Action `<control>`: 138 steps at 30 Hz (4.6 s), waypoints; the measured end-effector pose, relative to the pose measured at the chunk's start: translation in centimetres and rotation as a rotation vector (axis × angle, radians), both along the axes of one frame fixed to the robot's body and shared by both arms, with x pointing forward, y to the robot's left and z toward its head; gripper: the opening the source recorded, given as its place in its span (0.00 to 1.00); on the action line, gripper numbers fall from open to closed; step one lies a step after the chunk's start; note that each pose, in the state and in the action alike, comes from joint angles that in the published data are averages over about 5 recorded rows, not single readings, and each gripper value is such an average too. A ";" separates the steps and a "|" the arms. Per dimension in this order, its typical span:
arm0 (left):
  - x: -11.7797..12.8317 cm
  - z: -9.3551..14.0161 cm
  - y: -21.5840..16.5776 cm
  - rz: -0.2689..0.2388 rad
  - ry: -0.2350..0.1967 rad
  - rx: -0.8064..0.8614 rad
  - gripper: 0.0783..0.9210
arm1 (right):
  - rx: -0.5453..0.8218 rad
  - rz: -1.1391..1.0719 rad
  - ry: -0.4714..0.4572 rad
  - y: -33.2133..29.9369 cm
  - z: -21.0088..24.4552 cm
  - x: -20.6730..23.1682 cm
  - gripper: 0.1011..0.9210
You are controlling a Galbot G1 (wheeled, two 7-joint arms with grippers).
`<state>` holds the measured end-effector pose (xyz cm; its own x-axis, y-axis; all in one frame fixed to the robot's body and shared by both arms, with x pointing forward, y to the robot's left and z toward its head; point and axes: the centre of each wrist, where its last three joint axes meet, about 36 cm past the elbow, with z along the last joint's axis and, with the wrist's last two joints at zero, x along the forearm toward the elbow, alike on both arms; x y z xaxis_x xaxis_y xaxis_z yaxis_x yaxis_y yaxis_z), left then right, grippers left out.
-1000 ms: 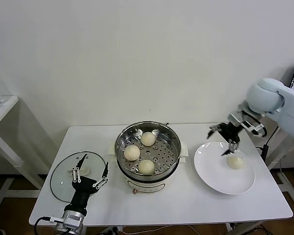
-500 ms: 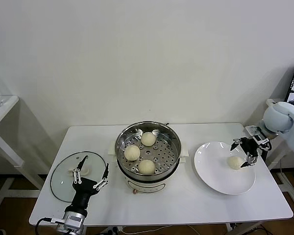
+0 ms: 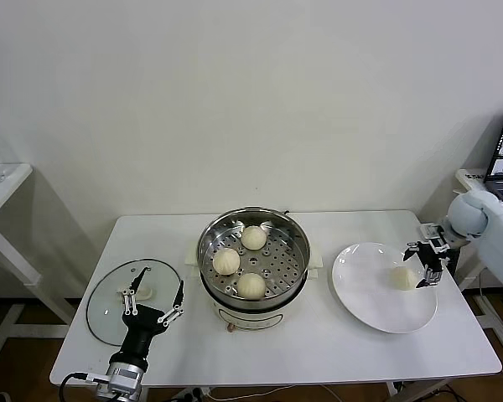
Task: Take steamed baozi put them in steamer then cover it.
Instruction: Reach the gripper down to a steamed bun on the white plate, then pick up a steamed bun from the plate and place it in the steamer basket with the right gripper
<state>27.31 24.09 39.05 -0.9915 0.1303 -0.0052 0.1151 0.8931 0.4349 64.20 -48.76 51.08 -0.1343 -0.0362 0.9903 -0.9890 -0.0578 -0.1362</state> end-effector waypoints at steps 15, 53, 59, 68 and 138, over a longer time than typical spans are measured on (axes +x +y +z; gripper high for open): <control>0.2 -0.3 0.1 0.003 0.006 0.000 0.88 | -0.018 -0.019 -0.003 0.5 -3.3 1.2 0.88; 0.5 -0.3 -0.4 0.009 -0.001 -0.015 0.88 | -0.001 -0.016 -0.011 1.0 -1.0 0.6 0.69; 0.5 0.1 -0.2 0.009 -0.010 -0.012 0.88 | 0.043 -0.017 -0.038 1.9 3.7 0.2 0.70; 0.3 0.5 -0.1 -0.006 -0.024 -0.017 0.88 | 0.145 0.011 -0.070 6.7 11.8 -0.4 0.73; 2.2 0.5 2.7 -0.001 -0.052 -0.024 0.88 | 0.071 0.180 0.105 37.9 10.0 1.9 0.74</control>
